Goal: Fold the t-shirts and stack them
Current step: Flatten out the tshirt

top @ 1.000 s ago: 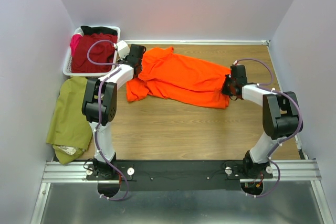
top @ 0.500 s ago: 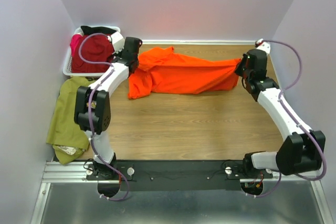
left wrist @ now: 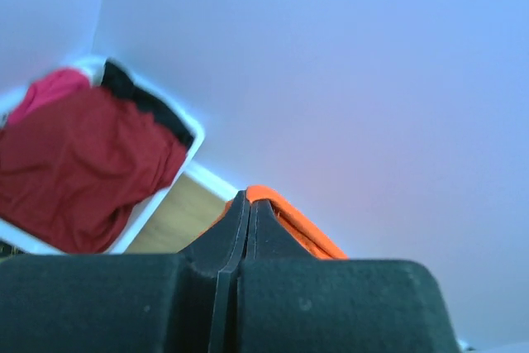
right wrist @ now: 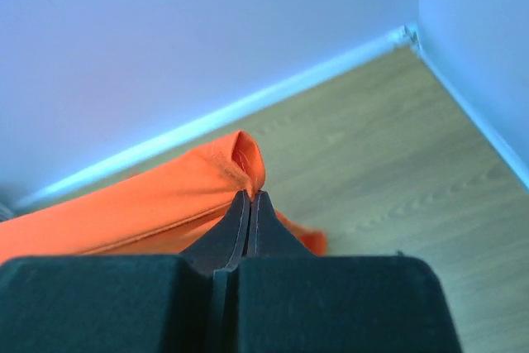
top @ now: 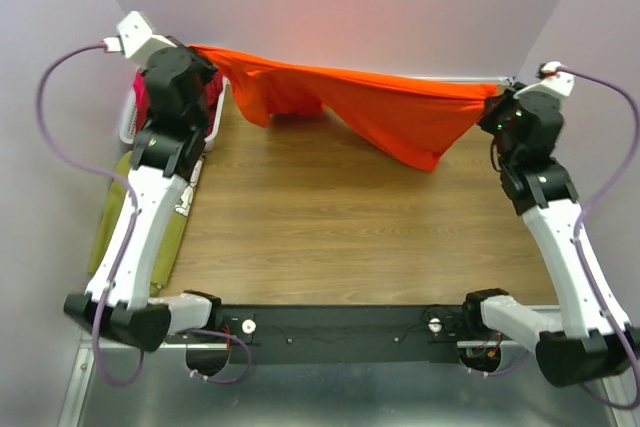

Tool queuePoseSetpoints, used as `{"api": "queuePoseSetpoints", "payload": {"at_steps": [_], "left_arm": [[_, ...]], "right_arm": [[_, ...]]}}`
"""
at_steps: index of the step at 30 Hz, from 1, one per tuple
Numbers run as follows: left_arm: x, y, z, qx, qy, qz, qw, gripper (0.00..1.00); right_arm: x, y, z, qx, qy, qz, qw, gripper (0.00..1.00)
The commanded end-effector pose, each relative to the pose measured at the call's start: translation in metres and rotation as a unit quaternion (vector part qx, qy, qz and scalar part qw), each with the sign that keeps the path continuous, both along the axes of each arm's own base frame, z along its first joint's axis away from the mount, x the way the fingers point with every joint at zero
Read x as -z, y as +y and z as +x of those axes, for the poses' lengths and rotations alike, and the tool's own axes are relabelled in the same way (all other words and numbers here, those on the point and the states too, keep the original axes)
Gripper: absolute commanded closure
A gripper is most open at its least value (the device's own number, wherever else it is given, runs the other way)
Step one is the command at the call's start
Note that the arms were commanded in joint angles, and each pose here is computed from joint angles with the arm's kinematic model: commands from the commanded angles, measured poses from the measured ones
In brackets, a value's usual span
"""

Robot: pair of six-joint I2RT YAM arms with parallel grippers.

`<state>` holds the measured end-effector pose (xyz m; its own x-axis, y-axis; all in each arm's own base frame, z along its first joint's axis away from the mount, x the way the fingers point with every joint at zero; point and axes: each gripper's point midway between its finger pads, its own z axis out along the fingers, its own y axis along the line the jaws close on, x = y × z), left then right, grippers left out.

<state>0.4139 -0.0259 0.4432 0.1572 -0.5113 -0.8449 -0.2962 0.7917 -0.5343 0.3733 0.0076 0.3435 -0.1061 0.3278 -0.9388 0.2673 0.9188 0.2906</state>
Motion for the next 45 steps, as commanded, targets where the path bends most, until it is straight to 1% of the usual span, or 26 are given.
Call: {"api": "queuePoseSetpoints", "payload": {"at_steps": [1, 3, 4, 7, 9, 11, 14, 15, 16, 17, 18, 19, 21, 22, 23, 24, 25, 28, 31, 34, 35, 39, 40, 42, 43, 45], "left_arm": [[-0.079, 0.023, -0.077, 0.0, -0.105, 0.007, 0.994, 1.0], [-0.093, 0.024, -0.097, 0.013, -0.137, 0.002, 0.991, 1.0], [-0.1, 0.025, -0.115, 0.022, -0.156, 0.0, 0.988, 1.0], [-0.115, 0.03, -0.143, 0.025, -0.188, 0.0, 0.982, 1.0], [-0.122, 0.033, -0.149, 0.021, -0.2, 0.005, 0.98, 1.0], [-0.128, 0.033, -0.145, 0.019, -0.201, 0.011, 0.979, 1.0], [-0.128, 0.024, -0.118, 0.025, -0.184, 0.026, 0.982, 1.0], [-0.127, 0.022, -0.108, 0.025, -0.18, 0.032, 0.983, 1.0], [-0.12, 0.016, -0.087, 0.03, -0.166, 0.038, 0.985, 1.0], [-0.116, 0.013, -0.076, 0.03, -0.16, 0.041, 0.986, 1.0], [-0.115, 0.01, -0.066, 0.03, -0.158, 0.045, 0.986, 1.0], [-0.106, 0.005, -0.044, 0.032, -0.14, 0.058, 0.988, 1.0], [-0.102, 0.002, -0.023, 0.028, -0.13, 0.07, 0.989, 1.0], [-0.096, -0.004, -0.001, 0.03, -0.115, 0.09, 0.989, 1.0], [-0.096, -0.006, 0.009, 0.03, -0.111, 0.1, 0.988, 1.0], [-0.096, -0.008, 0.018, 0.031, -0.109, 0.108, 0.988, 1.0], [-0.095, -0.012, 0.038, 0.031, -0.102, 0.12, 0.987, 1.0], [-0.101, -0.019, 0.066, 0.029, -0.097, 0.151, 0.983, 1.0], [-0.119, -0.024, 0.075, 0.029, -0.11, 0.175, 0.978, 1.0], [-0.133, -0.032, 0.075, 0.029, -0.121, 0.2, 0.972, 1.0], [-0.146, -0.033, 0.068, 0.026, -0.134, 0.202, 0.97, 1.0], [-0.16, -0.042, 0.047, 0.011, -0.137, 0.215, 0.967, 1.0], [-0.169, -0.041, 0.034, 0.007, -0.143, 0.216, 0.966, 1.0], [-0.165, -0.051, 0.021, 0.005, -0.134, 0.218, 0.967, 1.0], [-0.178, -0.046, 0.001, -0.003, -0.149, 0.209, 0.967, 1.0], [-0.167, -0.056, -0.014, 0.0, -0.138, 0.208, 0.968, 1.0]], "right_arm": [[-0.068, -0.019, -0.046, 0.025, -0.081, -0.012, 0.996, 0.99], [-0.078, -0.014, -0.057, 0.003, -0.098, -0.009, 0.995, 0.99], [-0.089, -0.013, -0.067, -0.002, -0.116, -0.007, 0.993, 0.99], [-0.104, -0.011, -0.079, -0.013, -0.138, -0.006, 0.99, 0.99], [-0.117, -0.012, -0.082, -0.012, -0.152, -0.007, 0.988, 0.99], [-0.117, -0.012, -0.07, -0.008, -0.142, -0.013, 0.99, 0.99], [-0.124, -0.013, -0.052, -0.001, -0.139, -0.02, 0.99, 0.99], [-0.112, -0.01, -0.033, -0.001, -0.117, -0.026, 0.993, 0.99], [-0.115, -0.011, -0.026, 0.001, -0.116, -0.032, 0.993, 0.99], [-0.111, -0.011, -0.015, 0.005, -0.109, -0.037, 0.993, 0.99], [-0.097, -0.011, 0.003, 0.011, -0.086, -0.044, 0.995, 0.99], [-0.092, -0.012, 0.014, 0.013, -0.076, -0.058, 0.995, 0.99], [-0.095, -0.014, 0.029, 0.024, -0.073, -0.066, 0.995, 0.99], [-0.078, -0.013, 0.049, 0.023, -0.047, -0.081, 0.995, 0.99], [-0.086, -0.013, 0.054, 0.027, -0.054, -0.082, 0.995, 0.99], [-0.084, -0.013, 0.062, 0.028, -0.05, -0.085, 0.995, 0.99], [-0.075, -0.012, 0.074, 0.028, -0.037, -0.093, 0.995, 0.99], [-0.083, -0.012, 0.085, 0.03, -0.043, -0.098, 0.994, 0.99], [-0.084, -0.014, 0.092, 0.034, -0.042, -0.106, 0.993, 0.99], [-0.086, -0.016, 0.089, 0.037, -0.042, -0.114, 0.992, 0.99], [-0.087, -0.017, 0.088, 0.039, -0.043, -0.116, 0.992, 0.99], [-0.092, -0.019, 0.076, 0.039, -0.05, -0.116, 0.991, 0.99], [-0.098, -0.019, 0.068, 0.038, -0.058, -0.114, 0.991, 0.99], [-0.093, -0.019, 0.061, 0.034, -0.055, -0.113, 0.992, 0.99], [-0.102, -0.019, 0.049, 0.03, -0.067, -0.111, 0.991, 0.99], [-0.096, -0.018, 0.039, 0.024, -0.065, -0.109, 0.992, 0.99]]}}
